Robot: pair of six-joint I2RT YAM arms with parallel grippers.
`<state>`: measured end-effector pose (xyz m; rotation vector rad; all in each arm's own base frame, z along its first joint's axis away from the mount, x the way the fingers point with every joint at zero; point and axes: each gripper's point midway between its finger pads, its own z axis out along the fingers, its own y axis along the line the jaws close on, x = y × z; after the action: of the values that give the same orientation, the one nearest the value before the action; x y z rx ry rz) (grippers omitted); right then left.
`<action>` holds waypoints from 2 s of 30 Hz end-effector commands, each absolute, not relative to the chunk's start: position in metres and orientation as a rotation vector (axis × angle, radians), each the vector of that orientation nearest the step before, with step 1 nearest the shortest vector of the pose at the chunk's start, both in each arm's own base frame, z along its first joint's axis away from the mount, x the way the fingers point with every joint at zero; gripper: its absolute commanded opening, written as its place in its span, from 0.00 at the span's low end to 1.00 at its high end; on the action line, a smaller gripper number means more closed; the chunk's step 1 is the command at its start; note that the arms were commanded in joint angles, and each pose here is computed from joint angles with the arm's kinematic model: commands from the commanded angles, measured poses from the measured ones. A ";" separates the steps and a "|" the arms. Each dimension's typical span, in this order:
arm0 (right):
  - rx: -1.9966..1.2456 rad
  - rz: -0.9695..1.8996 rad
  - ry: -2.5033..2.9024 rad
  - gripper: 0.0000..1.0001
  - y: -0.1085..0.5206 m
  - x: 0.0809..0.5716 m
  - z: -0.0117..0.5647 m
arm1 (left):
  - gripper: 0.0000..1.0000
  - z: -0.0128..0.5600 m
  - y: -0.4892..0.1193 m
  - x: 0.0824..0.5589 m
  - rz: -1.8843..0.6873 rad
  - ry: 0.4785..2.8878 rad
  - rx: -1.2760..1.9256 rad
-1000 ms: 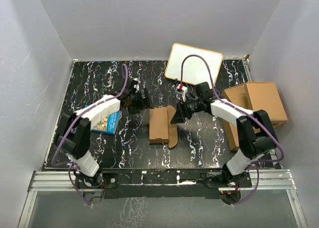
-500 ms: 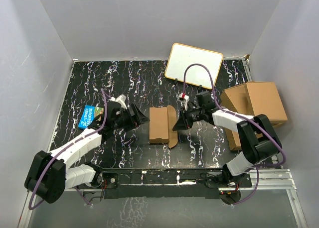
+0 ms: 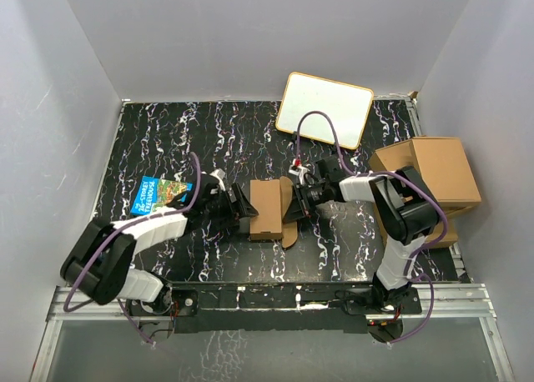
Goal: Fold the paper box
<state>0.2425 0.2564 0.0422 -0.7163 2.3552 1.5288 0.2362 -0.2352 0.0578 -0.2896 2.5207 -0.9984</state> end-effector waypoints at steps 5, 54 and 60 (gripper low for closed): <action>-0.853 1.568 2.305 0.10 0.280 0.247 0.048 | 0.69 0.053 -0.266 0.245 -1.017 2.553 -0.172; -1.022 1.193 2.220 0.17 0.258 0.314 0.072 | 0.84 0.096 -0.228 0.311 -0.740 2.577 -0.058; -1.268 1.308 1.927 0.21 0.269 0.250 0.091 | 0.84 0.106 -0.218 0.273 -0.815 2.557 -0.078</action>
<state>0.2783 0.2512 0.0668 -1.0276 2.2429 1.2531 0.3029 -0.2315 0.1053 -0.0519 2.5391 -0.8034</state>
